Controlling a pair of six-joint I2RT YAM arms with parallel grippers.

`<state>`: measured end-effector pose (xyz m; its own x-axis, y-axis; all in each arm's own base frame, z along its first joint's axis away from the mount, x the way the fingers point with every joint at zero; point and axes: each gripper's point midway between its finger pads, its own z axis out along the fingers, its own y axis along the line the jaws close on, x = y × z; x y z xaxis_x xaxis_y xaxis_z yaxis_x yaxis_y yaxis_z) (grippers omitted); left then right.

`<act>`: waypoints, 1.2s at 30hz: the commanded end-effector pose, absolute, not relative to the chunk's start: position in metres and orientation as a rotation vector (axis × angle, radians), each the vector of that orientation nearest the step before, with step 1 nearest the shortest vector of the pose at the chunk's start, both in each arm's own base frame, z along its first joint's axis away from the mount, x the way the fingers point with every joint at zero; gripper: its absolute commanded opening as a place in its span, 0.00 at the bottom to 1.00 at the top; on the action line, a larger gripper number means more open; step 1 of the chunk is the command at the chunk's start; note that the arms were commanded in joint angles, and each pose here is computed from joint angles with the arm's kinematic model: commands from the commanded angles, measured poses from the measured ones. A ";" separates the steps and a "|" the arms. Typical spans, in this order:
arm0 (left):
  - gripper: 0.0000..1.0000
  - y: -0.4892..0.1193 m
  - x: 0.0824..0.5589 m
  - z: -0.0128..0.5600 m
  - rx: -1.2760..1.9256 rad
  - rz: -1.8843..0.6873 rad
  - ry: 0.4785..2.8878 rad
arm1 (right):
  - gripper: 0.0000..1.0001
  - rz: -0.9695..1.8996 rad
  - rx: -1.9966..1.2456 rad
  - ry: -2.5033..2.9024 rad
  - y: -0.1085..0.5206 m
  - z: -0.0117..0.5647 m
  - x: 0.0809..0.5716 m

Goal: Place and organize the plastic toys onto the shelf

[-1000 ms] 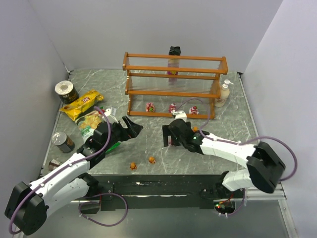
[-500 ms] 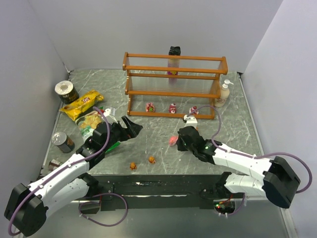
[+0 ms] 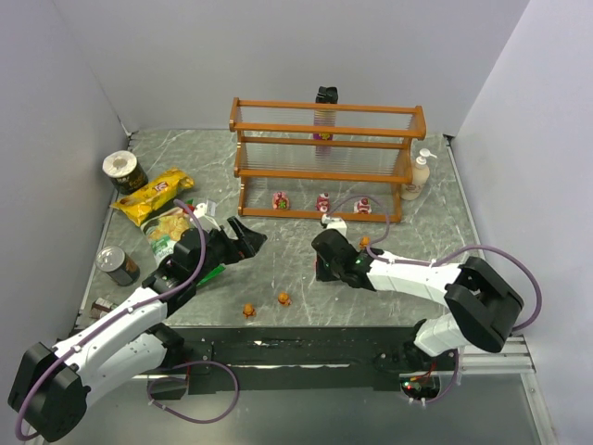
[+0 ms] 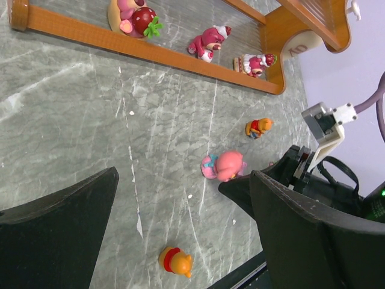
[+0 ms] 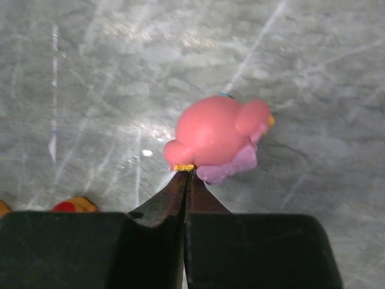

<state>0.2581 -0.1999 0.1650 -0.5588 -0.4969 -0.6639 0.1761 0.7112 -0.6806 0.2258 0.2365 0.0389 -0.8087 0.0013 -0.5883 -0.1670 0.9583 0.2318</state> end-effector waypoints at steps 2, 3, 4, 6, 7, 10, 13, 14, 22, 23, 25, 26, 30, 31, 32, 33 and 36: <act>0.96 -0.197 0.261 0.168 -0.251 -0.888 1.958 | 0.00 0.448 -0.123 2.411 0.265 0.064 0.246; 0.96 -0.197 0.262 0.168 -0.252 -0.887 1.956 | 0.00 0.442 -0.123 2.413 0.265 0.063 0.247; 0.96 -0.196 0.261 0.168 -0.253 -0.886 1.956 | 0.00 0.437 -0.125 2.417 0.266 0.062 0.249; 0.96 -0.196 0.261 0.169 -0.254 -0.886 1.954 | 0.00 0.451 -0.129 2.419 0.270 0.061 0.248; 0.96 -0.196 0.261 0.169 -0.255 -0.887 1.952 | 0.00 0.454 -0.131 2.423 0.270 0.061 0.248; 0.96 -0.195 0.260 0.168 -0.255 -0.887 1.954 | 0.00 0.482 -0.143 2.417 0.272 0.065 0.245; 0.96 -0.195 0.260 0.167 -0.256 -0.888 1.956 | 0.06 0.517 -0.149 2.390 0.269 0.073 0.240; 0.96 -0.195 0.260 0.168 -0.256 -0.889 1.954 | 0.09 0.511 -0.155 2.386 0.266 0.073 0.236; 0.96 -0.196 0.260 0.167 -0.254 -0.890 1.958 | 0.48 0.384 -0.117 2.262 0.251 0.089 0.233; 0.96 -0.197 0.260 0.166 -0.253 -0.891 1.960 | 0.54 0.350 -0.100 2.250 0.244 0.081 0.233; 0.96 -0.196 0.260 0.165 -0.254 -0.888 1.961 | 0.69 0.354 -0.083 2.209 0.242 0.081 0.235; 0.96 -0.196 0.260 0.165 -0.254 -0.888 1.961 | 0.74 0.343 -0.050 2.163 0.237 0.080 0.239; 0.96 -0.197 0.261 0.165 -0.252 -0.892 1.961 | 0.93 0.308 -0.029 2.072 0.228 0.076 0.249; 0.96 -0.197 0.261 0.163 -0.251 -0.889 1.965 | 0.95 0.286 -0.040 2.063 0.226 0.072 0.251; 0.96 -0.198 0.261 0.163 -0.251 -0.891 1.966 | 0.98 0.266 -0.054 2.051 0.224 0.069 0.253; 0.96 -0.198 0.262 0.163 -0.250 -0.888 1.969 | 0.98 0.291 -0.046 2.008 0.230 0.076 0.259; 0.96 -0.198 0.262 0.161 -0.252 -0.884 1.975 | 1.00 0.308 -0.093 1.940 0.236 0.076 0.265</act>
